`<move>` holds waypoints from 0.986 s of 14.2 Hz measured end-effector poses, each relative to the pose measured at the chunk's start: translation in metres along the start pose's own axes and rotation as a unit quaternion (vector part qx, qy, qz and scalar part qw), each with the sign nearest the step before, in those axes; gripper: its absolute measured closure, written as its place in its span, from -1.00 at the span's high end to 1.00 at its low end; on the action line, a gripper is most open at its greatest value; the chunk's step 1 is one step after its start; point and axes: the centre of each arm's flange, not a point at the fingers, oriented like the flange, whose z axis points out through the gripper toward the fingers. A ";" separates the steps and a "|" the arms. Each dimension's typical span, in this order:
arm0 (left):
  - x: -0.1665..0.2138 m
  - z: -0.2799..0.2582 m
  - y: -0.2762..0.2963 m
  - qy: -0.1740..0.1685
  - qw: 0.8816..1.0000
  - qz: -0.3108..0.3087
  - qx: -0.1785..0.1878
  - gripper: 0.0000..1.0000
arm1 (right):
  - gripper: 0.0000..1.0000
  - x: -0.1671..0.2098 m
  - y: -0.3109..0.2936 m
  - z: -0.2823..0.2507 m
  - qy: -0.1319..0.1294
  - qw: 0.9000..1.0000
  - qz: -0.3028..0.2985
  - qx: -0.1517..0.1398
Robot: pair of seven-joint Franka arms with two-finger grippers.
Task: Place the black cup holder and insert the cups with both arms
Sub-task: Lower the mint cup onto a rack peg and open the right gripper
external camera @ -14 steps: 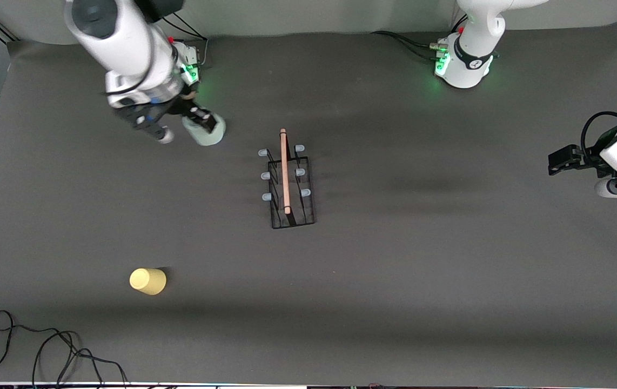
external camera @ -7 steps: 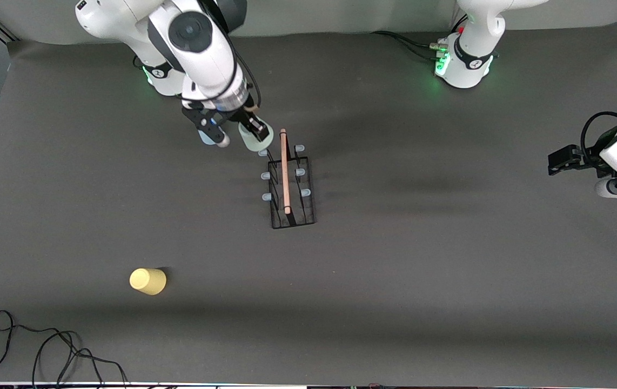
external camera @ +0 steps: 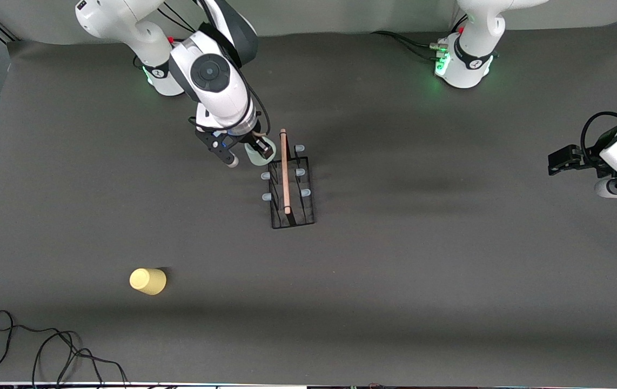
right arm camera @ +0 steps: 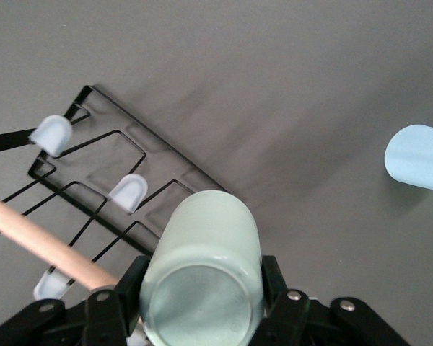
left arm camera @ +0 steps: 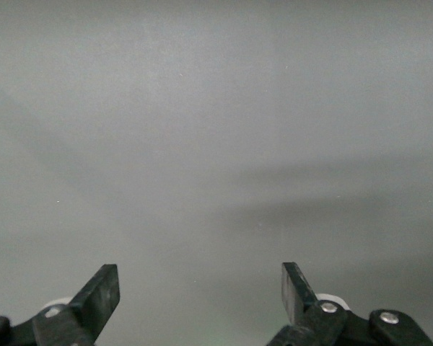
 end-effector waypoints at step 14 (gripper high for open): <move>0.000 0.000 0.001 0.000 1.000 0.001 0.000 1.00 | 1.00 0.032 -0.020 -0.100 -0.005 1.000 -0.012 -0.024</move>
